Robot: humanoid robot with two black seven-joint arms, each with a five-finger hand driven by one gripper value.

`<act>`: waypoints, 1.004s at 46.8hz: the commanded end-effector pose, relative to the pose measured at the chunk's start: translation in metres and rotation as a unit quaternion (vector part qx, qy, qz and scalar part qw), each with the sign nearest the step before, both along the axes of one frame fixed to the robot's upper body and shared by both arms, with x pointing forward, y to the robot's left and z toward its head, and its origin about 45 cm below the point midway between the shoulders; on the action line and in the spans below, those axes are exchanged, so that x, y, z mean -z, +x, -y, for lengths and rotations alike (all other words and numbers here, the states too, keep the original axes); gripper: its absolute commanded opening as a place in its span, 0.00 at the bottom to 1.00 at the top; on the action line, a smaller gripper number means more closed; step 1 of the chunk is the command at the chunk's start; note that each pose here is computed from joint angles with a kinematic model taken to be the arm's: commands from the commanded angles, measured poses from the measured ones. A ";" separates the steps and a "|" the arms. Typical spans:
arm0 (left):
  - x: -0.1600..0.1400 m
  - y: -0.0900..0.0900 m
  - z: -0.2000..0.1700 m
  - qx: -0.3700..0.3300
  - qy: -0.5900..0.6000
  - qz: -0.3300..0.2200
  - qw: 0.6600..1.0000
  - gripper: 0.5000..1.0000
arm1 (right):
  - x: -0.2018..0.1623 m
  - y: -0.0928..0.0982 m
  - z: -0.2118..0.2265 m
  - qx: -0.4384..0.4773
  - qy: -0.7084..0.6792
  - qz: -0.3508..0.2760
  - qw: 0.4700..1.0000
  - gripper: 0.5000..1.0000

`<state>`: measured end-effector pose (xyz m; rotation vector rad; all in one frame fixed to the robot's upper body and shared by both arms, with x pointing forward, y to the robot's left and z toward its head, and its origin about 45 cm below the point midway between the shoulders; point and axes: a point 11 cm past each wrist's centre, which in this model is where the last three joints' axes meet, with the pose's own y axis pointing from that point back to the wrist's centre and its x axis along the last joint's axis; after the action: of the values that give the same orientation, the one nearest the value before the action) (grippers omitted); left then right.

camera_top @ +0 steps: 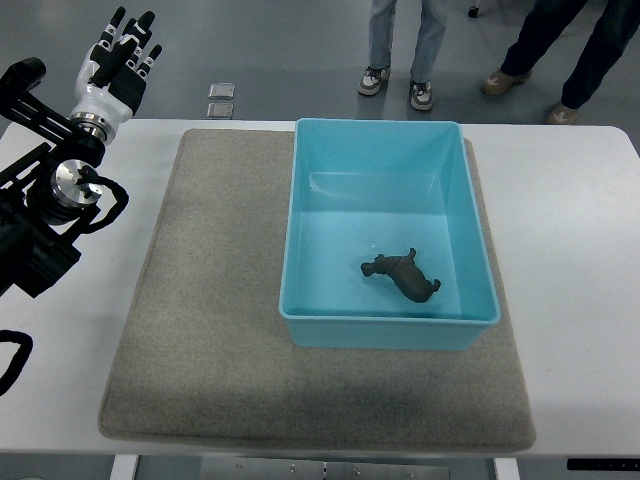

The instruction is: Place brown hippo in blue box with left hand

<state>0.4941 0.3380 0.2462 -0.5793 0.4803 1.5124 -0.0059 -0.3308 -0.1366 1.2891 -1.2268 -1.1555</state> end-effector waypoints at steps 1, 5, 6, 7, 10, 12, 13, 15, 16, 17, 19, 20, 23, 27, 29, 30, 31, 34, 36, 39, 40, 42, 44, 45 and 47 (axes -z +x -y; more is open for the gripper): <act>0.009 -0.004 -0.001 -0.001 -0.005 -0.008 1.000 0.99 | 0.000 0.000 0.000 0.000 0.000 0.001 1.000 0.87; 0.012 -0.005 -0.002 -0.005 -0.009 -0.011 1.000 0.99 | 0.000 0.000 0.000 0.000 0.000 0.000 1.000 0.87; 0.014 -0.006 -0.002 -0.007 -0.012 -0.013 1.000 0.99 | 0.000 0.000 0.000 0.000 0.000 0.000 1.000 0.87; 0.014 -0.006 -0.001 -0.006 -0.014 -0.013 1.000 0.99 | 0.000 0.000 0.000 0.000 0.000 0.000 1.000 0.87; 0.014 -0.006 -0.001 -0.007 -0.018 -0.013 1.000 0.99 | 0.000 0.000 0.000 0.000 0.000 0.000 1.000 0.87; 0.015 -0.006 0.001 -0.006 -0.022 -0.013 1.000 0.99 | 0.000 0.000 0.000 0.000 0.000 0.001 1.000 0.87; 0.015 -0.006 0.001 -0.006 -0.023 -0.012 1.000 0.99 | 0.000 0.000 0.000 0.000 0.000 0.000 1.000 0.87; 0.015 -0.006 0.001 -0.007 -0.029 -0.012 0.999 0.99 | 0.000 0.000 0.000 0.000 0.000 0.000 1.000 0.87; 0.015 -0.006 0.001 -0.007 -0.031 -0.011 0.999 0.99 | 0.000 0.000 0.000 0.000 0.000 0.000 1.000 0.87; 0.014 -0.006 0.001 -0.008 -0.034 -0.011 0.999 0.99 | 0.000 0.000 0.000 0.000 0.000 0.001 1.000 0.87; 0.014 -0.006 0.001 -0.008 -0.038 -0.010 0.999 0.99 | 0.000 0.000 0.000 0.000 0.000 0.000 1.000 0.87; 0.015 -0.006 0.000 -0.009 -0.040 -0.011 0.999 0.99 | 0.000 0.000 0.000 0.000 0.000 0.000 1.000 0.87; 0.015 -0.006 0.000 -0.010 -0.043 -0.011 0.999 0.99 | 0.000 0.000 0.000 0.000 0.000 0.000 1.000 0.87; 0.014 -0.006 0.002 -0.007 -0.045 -0.009 0.999 0.99 | 0.000 0.000 0.000 0.000 0.000 0.000 1.000 0.87; 0.013 -0.005 0.002 -0.008 -0.047 -0.007 0.999 0.99 | 0.000 0.000 0.000 0.000 0.000 0.000 1.000 0.87; 0.012 -0.005 0.002 -0.008 -0.048 -0.007 0.999 0.99 | 0.000 0.000 0.000 0.000 0.000 0.000 1.000 0.87; 0.012 -0.005 0.001 -0.009 -0.049 -0.006 0.999 0.99 | 0.000 -0.001 0.000 0.000 0.000 -0.001 1.000 0.87; 0.011 -0.005 0.001 -0.010 -0.052 -0.005 0.999 0.99 | 0.000 0.000 0.000 0.000 0.000 0.001 1.000 0.87; 0.012 -0.005 0.002 -0.010 -0.052 -0.005 0.999 0.99 | 0.000 0.000 0.000 0.000 0.000 0.000 1.000 0.87; 0.013 -0.005 0.005 -0.009 -0.055 -0.006 0.998 0.99 | 0.000 0.000 0.000 0.000 0.000 0.000 1.000 0.87; 0.013 -0.005 0.005 -0.009 -0.055 -0.006 0.998 0.99 | 0.000 0.000 0.000 0.000 0.000 0.000 1.000 0.87; 0.012 -0.005 0.006 -0.007 -0.055 -0.005 0.998 0.99 | 0.000 0.000 0.000 0.001 0.001 0.001 1.000 0.87; 0.012 -0.005 0.006 -0.008 -0.055 -0.005 0.998 0.99 | 0.000 0.000 -0.001 0.002 0.002 0.000 1.000 0.87; 0.012 -0.005 0.006 -0.008 -0.055 -0.005 0.998 0.99 | 0.000 0.000 -0.001 0.001 0.004 0.000 1.000 0.87; 0.012 -0.005 0.006 -0.008 -0.055 -0.005 0.998 0.99 | 0.000 0.000 -0.002 0.001 0.005 0.000 1.000 0.87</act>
<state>0.4895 0.3324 0.2340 -0.6624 0.5709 1.5105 -0.0059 -0.3301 -0.1366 1.2907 -1.2277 -1.1606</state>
